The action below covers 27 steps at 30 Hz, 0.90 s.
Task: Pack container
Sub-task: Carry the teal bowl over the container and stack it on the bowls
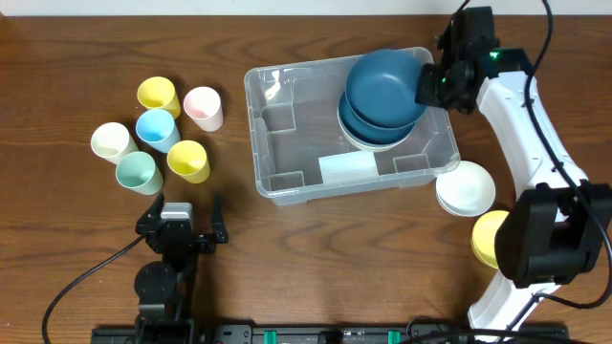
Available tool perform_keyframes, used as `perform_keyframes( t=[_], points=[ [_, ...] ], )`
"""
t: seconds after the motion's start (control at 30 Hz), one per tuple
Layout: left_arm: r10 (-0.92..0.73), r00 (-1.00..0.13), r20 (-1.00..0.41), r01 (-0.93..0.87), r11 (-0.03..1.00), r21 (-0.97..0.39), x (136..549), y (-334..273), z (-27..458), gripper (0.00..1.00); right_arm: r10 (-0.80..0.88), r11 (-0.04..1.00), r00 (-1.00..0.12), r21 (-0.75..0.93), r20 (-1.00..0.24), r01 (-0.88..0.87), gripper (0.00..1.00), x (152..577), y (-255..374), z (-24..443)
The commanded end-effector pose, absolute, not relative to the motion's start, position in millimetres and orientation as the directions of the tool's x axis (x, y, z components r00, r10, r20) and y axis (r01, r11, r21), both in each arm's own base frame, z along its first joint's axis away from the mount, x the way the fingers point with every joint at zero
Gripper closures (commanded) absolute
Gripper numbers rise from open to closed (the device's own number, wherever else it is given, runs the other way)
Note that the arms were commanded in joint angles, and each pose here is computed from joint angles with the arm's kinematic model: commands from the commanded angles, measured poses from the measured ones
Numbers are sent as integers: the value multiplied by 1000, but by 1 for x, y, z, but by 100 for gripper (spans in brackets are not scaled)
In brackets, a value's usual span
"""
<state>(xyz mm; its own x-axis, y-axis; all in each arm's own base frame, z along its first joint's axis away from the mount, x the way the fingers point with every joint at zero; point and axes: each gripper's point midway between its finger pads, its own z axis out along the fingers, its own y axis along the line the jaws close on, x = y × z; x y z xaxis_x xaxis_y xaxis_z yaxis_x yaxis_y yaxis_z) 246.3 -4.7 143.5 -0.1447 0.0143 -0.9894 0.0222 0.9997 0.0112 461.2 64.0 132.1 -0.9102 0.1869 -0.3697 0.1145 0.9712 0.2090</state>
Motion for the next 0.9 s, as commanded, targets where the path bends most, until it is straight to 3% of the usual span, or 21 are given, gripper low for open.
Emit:
perform_keyframes(
  t=[0.0,0.13,0.23,0.33,0.5,0.77,0.87],
  points=[
    [18,-196,-980,26,1000,14,245,-5,127,2,167,973,-916,209,-365,94,99,458,72,126],
    [18,-196,-980,26,1000,14,245,-5,127,2,148,976,-920,204,-364,76,99,457,75,124],
    [18,-196,-980,26,1000,13,245,-5,127,2,134,978,-920,201,-367,62,82,457,77,124],
    [18,-196,-980,25,1000,13,245,-5,127,2,111,979,-922,200,-370,38,74,456,79,124],
    [18,-196,-980,25,1000,13,245,-5,127,2,84,974,-925,227,-370,-2,77,456,86,125],
    [18,-196,-980,26,1000,13,245,-5,127,2,81,974,-926,225,-368,-4,96,455,85,125],
    [18,-196,-980,25,1000,13,245,-5,127,2,81,975,-927,224,-365,-3,99,454,85,124]
  ],
)
